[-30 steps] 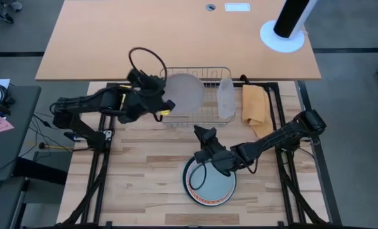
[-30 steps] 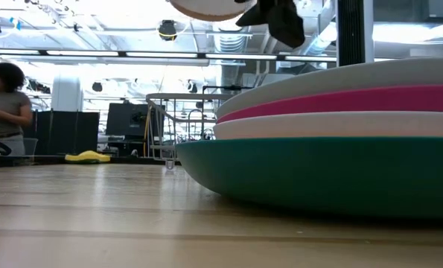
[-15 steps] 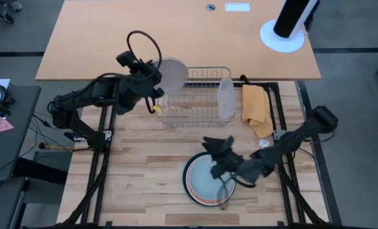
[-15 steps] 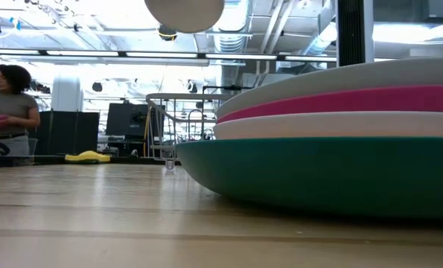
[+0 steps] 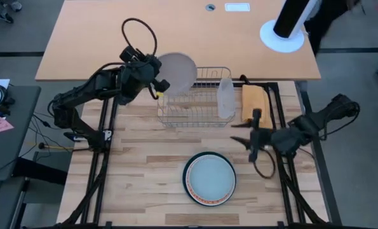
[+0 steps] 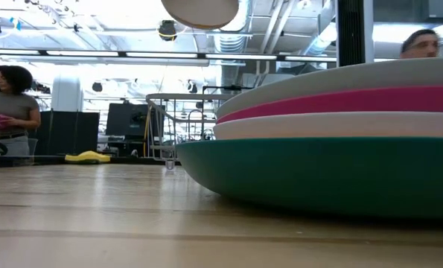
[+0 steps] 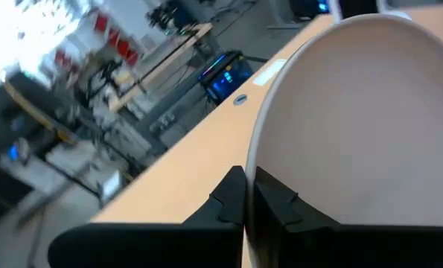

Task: Sort dishes
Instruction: Put the gray plate into the dish rack

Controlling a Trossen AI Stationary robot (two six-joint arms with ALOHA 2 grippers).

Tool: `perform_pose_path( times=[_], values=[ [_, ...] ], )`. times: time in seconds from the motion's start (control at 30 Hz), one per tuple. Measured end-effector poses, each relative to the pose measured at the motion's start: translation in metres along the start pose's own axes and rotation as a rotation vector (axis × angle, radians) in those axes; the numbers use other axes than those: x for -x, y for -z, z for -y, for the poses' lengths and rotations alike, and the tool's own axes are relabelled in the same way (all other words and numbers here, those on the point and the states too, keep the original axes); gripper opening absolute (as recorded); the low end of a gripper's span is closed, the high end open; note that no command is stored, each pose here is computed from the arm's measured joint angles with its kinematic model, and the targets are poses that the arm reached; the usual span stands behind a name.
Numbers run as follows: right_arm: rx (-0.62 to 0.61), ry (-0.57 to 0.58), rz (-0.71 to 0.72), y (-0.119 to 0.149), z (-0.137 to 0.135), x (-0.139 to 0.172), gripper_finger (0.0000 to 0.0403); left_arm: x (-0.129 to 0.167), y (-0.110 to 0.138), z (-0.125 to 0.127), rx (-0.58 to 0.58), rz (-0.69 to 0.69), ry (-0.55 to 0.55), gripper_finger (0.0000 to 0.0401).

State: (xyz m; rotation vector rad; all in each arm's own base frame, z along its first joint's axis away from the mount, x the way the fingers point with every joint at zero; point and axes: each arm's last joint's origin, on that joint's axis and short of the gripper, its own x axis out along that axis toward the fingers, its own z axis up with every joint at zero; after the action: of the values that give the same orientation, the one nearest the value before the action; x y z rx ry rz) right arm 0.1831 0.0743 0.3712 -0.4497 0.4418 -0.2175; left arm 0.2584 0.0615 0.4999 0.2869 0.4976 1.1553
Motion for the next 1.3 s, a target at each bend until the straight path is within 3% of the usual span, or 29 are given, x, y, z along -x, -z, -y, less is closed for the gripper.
perform_pose_path(
  times=[0.4, 0.7, 1.13, 1.3],
  values=[
    [0.01, 0.094, -0.256, 0.022, 0.009, -0.036, 0.0182, -0.026, 0.011, 0.003, 0.185, -0.094, -0.064, 0.0],
    [0.106, 0.09, -0.337, 0.026, -0.002, -0.059, 0.0182, -0.038, 0.017, 0.026, 0.118, -0.147, -0.049, 0.0],
    [0.1, 0.096, -0.324, 0.025, 0.0, -0.06, 0.0182, -0.04, 0.018, 0.03, 0.109, -0.156, -0.041, 0.0],
    [0.116, 0.093, -0.319, 0.024, 0.0, -0.06, 0.0182, -0.04, 0.017, 0.035, 0.13, -0.172, 0.097, 0.0]
  ],
)
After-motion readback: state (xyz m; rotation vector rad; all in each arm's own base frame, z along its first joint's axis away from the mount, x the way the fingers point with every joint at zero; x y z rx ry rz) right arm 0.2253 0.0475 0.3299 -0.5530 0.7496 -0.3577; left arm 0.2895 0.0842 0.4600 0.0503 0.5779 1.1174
